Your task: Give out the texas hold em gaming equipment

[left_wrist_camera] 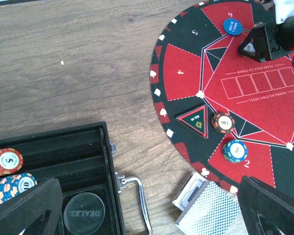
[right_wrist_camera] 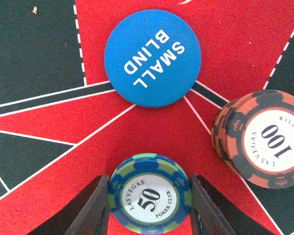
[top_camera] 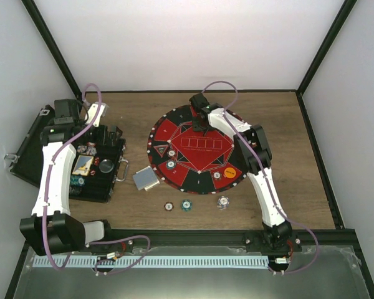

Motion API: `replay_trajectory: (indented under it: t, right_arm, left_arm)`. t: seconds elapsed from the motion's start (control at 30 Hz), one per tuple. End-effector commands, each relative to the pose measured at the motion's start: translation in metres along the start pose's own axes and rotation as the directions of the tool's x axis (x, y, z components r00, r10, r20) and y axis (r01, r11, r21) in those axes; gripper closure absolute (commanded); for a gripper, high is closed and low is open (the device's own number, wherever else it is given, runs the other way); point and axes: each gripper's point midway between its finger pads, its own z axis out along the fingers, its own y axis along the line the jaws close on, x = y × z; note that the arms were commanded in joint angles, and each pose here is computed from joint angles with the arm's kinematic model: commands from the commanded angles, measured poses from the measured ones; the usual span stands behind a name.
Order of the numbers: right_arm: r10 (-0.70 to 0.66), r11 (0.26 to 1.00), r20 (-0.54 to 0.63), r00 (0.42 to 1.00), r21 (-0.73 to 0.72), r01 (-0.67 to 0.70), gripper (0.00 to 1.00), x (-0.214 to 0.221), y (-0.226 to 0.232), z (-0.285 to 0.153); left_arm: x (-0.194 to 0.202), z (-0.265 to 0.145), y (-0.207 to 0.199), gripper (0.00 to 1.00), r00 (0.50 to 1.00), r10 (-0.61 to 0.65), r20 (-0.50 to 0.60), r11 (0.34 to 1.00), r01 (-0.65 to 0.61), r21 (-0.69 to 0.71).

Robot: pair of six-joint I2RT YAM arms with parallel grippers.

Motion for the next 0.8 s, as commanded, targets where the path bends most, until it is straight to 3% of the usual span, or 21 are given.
replay_trajectory:
  t: [0.0,0.2,0.43,0.6,0.77]
  right_arm:
    - [0.010,1.000,0.036,0.999,-0.003,-0.010,0.76,-0.015,0.002,0.003]
    - [0.021,1.000,0.036,0.999,-0.020,-0.020,0.42,-0.017,0.005,-0.009]
    - [0.030,0.999,0.122,0.992,-0.047,-0.024,0.36,-0.025,0.009,-0.074]
    - [0.013,0.994,0.173,0.985,-0.106,0.006,0.36,0.007,0.022,-0.135]
    - [-0.056,0.979,0.154,0.986,-0.187,0.085,0.32,0.080,0.052,-0.184]
  left_arm:
    - [-0.011,-0.004,0.004,0.00,0.999,0.006,0.032,1.000,-0.006,-0.014]
    - [-0.011,-0.005,0.003,0.00,0.999,0.012,0.032,1.000,-0.011,-0.013]
    - [-0.011,-0.009,-0.003,0.00,0.999,0.007,0.038,1.000,-0.008,0.009]
    - [-0.012,-0.012,-0.005,0.00,0.999,0.012,0.046,1.000,-0.012,0.012]
    - [-0.011,-0.014,-0.006,0.00,0.998,0.017,0.052,1.000,-0.018,0.011]
